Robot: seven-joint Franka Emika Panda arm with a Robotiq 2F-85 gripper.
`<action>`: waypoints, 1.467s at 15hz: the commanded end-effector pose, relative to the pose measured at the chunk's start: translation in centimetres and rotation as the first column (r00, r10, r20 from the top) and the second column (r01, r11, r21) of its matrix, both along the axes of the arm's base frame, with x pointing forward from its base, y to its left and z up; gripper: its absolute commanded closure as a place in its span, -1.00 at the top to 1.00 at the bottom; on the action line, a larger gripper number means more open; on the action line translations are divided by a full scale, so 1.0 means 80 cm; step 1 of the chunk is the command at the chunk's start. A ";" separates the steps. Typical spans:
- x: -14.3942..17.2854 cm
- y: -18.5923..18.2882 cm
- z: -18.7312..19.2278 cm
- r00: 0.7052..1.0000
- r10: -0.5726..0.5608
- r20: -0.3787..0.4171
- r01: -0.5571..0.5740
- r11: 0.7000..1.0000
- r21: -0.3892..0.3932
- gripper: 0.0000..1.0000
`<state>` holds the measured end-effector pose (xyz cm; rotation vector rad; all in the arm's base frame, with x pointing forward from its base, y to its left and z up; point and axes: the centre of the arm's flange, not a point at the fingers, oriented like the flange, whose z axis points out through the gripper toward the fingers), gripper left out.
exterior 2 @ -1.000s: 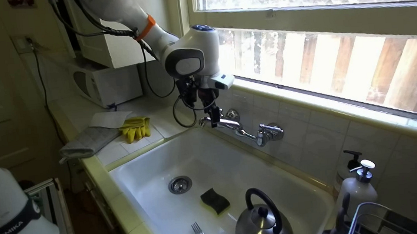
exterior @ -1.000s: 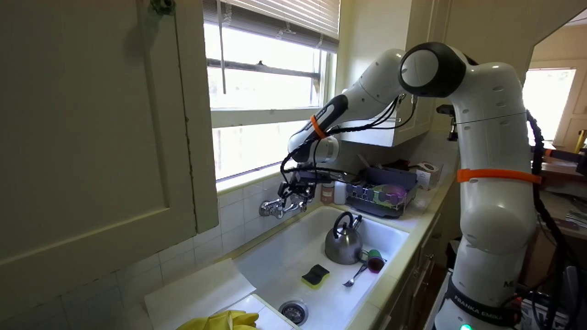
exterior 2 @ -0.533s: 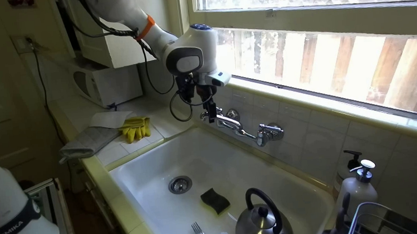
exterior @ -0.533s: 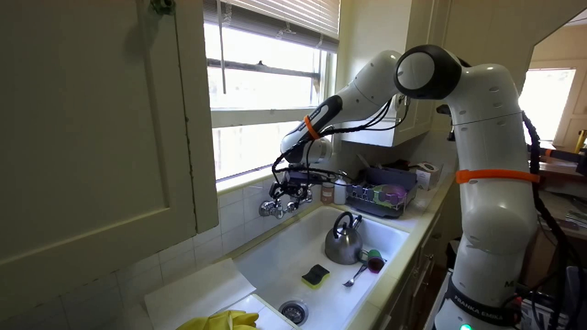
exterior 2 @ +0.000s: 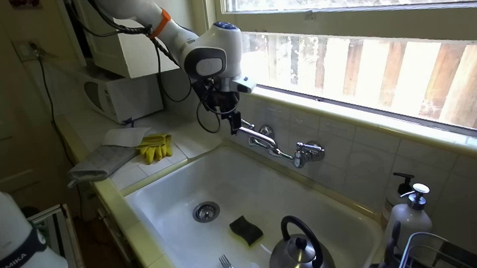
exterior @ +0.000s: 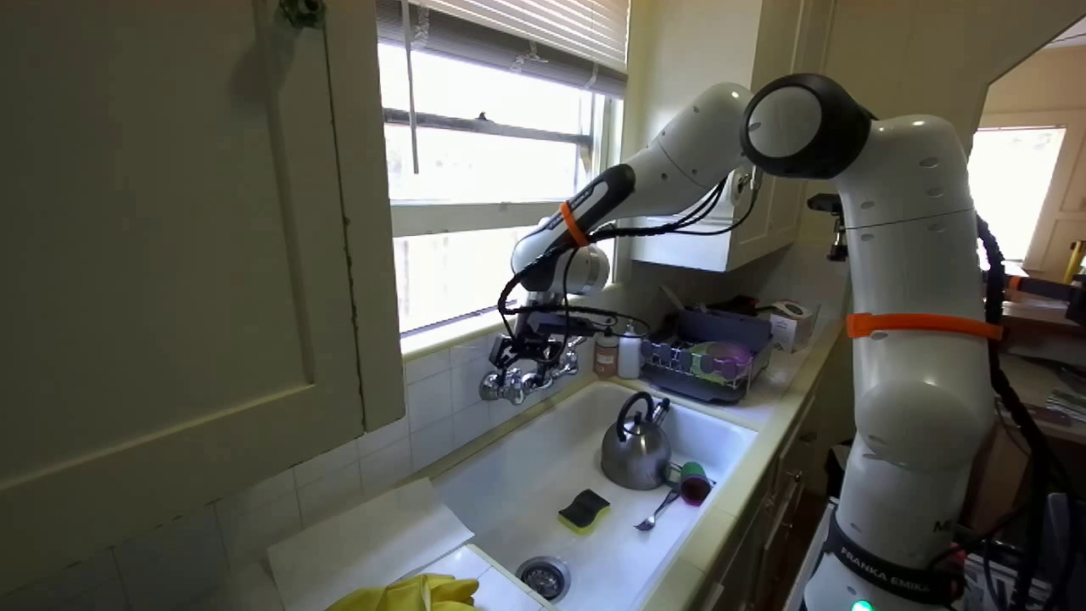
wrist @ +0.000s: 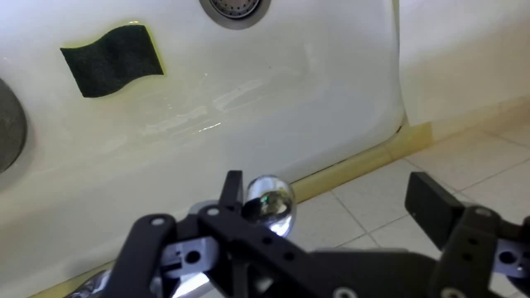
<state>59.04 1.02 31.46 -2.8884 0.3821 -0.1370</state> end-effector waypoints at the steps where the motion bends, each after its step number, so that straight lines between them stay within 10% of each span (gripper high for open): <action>1: -0.040 0.005 0.019 0.984 0.178 -0.004 -0.178 0.984 0.009 1.00; 6: -0.082 -0.009 0.002 0.947 0.279 -0.160 -0.290 0.956 -0.052 1.00; 11: -0.115 -0.055 -0.044 0.927 0.142 -0.348 -0.209 0.965 -0.161 1.00; 16: -0.129 -0.085 -0.090 0.939 -0.110 -0.326 0.065 0.987 -0.147 1.00; 22: -0.141 -0.115 -0.155 0.884 -0.395 -0.251 0.374 0.919 -0.126 1.00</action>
